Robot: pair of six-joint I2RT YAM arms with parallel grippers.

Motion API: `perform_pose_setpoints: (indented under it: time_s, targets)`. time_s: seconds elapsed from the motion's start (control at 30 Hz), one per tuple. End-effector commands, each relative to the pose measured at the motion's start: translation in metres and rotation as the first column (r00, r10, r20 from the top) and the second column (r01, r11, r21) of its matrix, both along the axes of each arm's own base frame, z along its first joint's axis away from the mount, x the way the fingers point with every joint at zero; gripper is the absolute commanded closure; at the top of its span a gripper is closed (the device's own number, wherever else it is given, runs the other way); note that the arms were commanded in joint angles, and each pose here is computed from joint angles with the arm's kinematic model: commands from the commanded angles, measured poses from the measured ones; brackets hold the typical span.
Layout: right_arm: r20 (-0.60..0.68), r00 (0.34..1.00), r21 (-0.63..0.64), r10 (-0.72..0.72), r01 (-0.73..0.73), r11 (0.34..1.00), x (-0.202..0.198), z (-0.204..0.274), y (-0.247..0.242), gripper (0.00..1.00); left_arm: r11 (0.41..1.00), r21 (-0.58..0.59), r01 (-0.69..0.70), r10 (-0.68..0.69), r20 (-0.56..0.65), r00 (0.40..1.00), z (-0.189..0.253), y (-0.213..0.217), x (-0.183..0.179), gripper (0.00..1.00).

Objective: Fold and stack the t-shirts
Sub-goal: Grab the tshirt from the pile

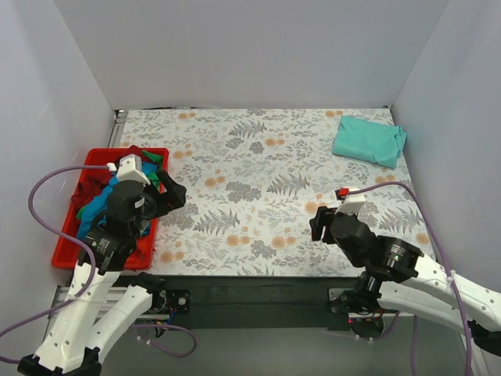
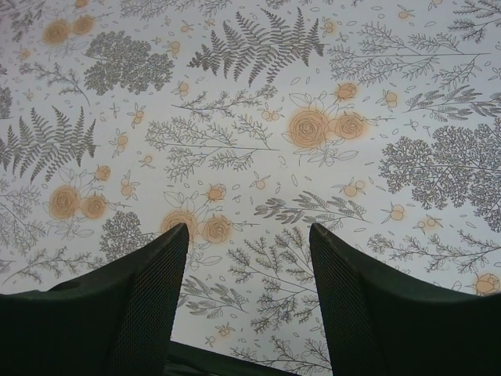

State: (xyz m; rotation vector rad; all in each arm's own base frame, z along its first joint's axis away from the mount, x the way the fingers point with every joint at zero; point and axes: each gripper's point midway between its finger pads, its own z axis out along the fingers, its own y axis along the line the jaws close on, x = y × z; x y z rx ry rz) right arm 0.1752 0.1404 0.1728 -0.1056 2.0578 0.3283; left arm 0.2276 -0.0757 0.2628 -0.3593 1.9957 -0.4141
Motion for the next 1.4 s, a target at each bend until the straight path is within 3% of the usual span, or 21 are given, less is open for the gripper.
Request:
perform_pose_setpoints:
  time_s: [0.0,0.27,0.43,0.63,0.8,0.83,0.87,0.93,1.03,1.2,1.37]
  targets:
    - [0.007,0.999,0.003,-0.046,0.046,0.999,0.003,-0.003,-0.006,0.3,1.0,0.017,-0.016,0.016,-0.021,1.0,0.002,0.004,-0.001,0.16]
    - [0.01,0.999,0.002,-0.053,0.053,0.999,0.003,-0.005,-0.008,0.29,1.0,0.002,0.004,-0.004,-0.104,0.995,-0.002,-0.007,0.005,0.16]
    - [0.006,0.998,0.012,-0.055,0.055,0.998,0.002,-0.006,-0.009,0.29,0.985,0.052,-0.167,0.174,-0.16,0.972,-0.012,0.017,0.011,0.02]
    - [0.004,0.998,0.049,-0.064,0.064,0.997,0.0,-0.008,-0.011,0.3,0.922,0.159,-0.354,0.371,-0.095,0.924,-0.001,0.056,0.018,0.02]
    - [0.003,0.998,0.047,-0.058,0.058,0.997,-0.001,-0.009,-0.01,0.29,0.889,0.229,-0.396,0.434,-0.152,0.888,-0.034,0.084,0.045,0.02]
    - [0.002,0.998,0.048,-0.059,0.059,0.997,-0.001,-0.009,-0.011,0.3,0.86,0.221,-0.461,0.5,-0.174,0.849,-0.043,0.111,0.047,0.02]
    - [0.001,0.998,0.052,-0.057,0.057,0.997,-0.001,-0.009,-0.01,0.3,0.872,0.211,-0.441,0.482,-0.217,0.849,-0.057,0.114,0.049,0.03]
    - [0.0,0.999,0.056,-0.052,0.052,0.997,-0.002,-0.009,-0.01,0.3,0.821,0.205,-0.533,0.569,-0.209,0.796,-0.06,0.147,0.047,0.04]
    - [-0.001,0.998,0.065,-0.057,0.057,0.996,-0.003,-0.012,-0.012,0.29,0.788,0.211,-0.578,0.615,-0.215,0.759,-0.066,0.168,0.038,0.03]
    - [0.007,0.998,0.091,-0.065,0.064,0.994,-0.003,-0.011,-0.014,0.3,0.725,0.254,-0.64,0.689,-0.269,0.673,-0.097,0.191,0.025,0.02]
    - [0.025,0.998,0.122,-0.065,0.061,0.991,-0.004,-0.003,-0.015,0.3,0.717,0.268,-0.644,0.696,-0.327,0.639,-0.122,0.198,0.028,0.03]
